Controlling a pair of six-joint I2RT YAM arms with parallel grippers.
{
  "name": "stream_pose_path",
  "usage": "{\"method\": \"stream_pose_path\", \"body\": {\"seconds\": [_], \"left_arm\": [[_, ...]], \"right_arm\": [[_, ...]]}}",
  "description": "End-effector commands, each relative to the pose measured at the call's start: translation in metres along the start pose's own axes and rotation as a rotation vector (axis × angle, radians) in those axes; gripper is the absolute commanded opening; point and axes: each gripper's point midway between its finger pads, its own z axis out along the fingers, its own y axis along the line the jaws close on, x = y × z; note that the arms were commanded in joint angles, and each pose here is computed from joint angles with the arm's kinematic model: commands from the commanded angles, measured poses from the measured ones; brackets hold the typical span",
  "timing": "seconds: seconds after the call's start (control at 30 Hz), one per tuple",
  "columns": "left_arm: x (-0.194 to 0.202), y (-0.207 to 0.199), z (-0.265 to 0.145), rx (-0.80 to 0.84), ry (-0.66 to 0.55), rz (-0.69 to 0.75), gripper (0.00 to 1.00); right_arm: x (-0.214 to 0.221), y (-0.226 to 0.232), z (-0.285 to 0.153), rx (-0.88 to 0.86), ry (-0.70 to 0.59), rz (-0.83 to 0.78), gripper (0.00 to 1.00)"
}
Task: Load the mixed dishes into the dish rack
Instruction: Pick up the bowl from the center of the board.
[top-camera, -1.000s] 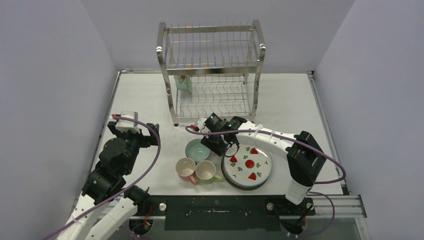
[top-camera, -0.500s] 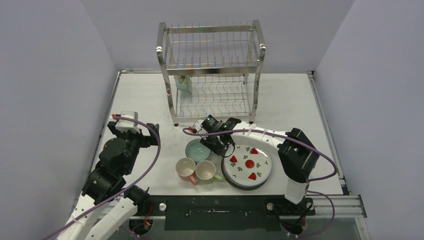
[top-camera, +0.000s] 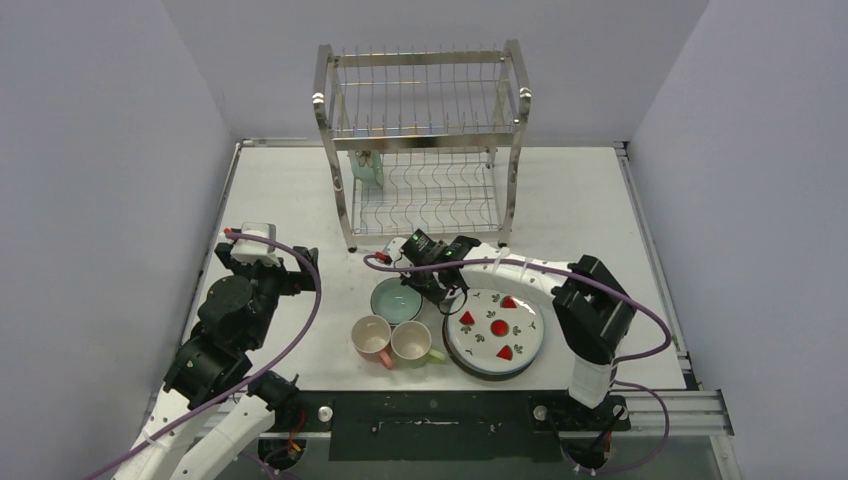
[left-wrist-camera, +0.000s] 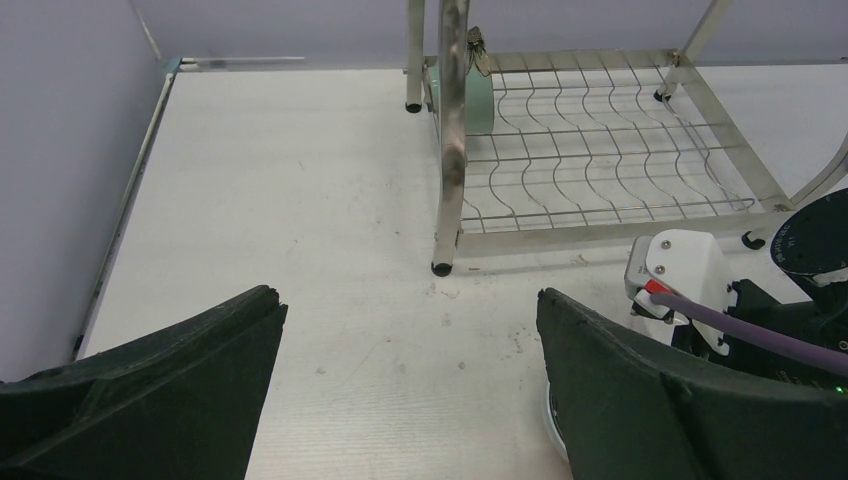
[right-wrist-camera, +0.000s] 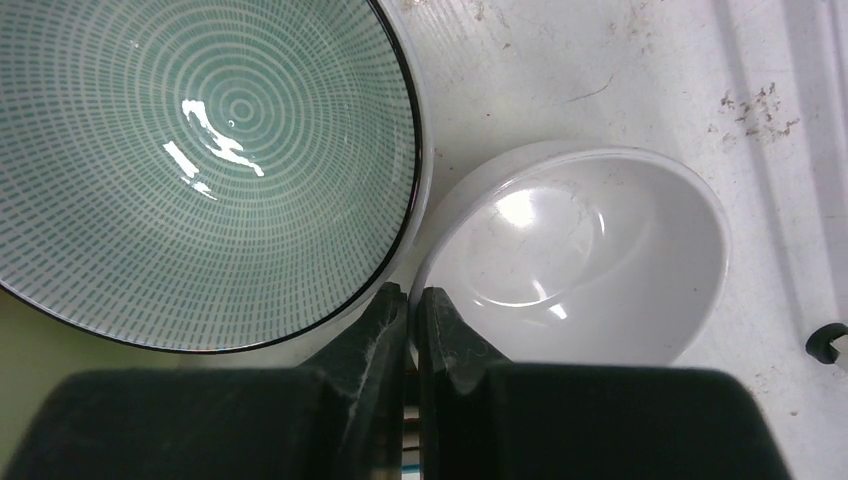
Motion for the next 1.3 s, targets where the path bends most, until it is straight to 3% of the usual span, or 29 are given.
{"method": "stream_pose_path", "body": {"seconds": [0.0,0.23,0.47,0.97,1.27], "left_arm": [[-0.023,-0.002,-0.003,0.014,-0.064,-0.036,0.97],[-0.023,-0.002,-0.004,0.015,-0.066,-0.037,0.97],[-0.024,-0.002,-0.005,0.015,-0.068,-0.04,0.97],[-0.027,-0.001,-0.008,0.02,-0.082,-0.049,0.97],[-0.029,-0.001,-0.011,0.028,-0.093,-0.057,0.97]], "right_arm": [[-0.017,-0.01,-0.03,0.063,-0.08,0.033,0.0],[-0.038,-0.026,-0.07,0.135,-0.212,0.099,0.0],[-0.068,-0.031,-0.108,0.116,-0.422,0.221,0.0],[-0.18,-0.038,-0.141,-0.189,-1.001,0.747,0.0],[-0.225,-0.064,-0.137,-0.432,-1.236,1.028,0.0]]}}
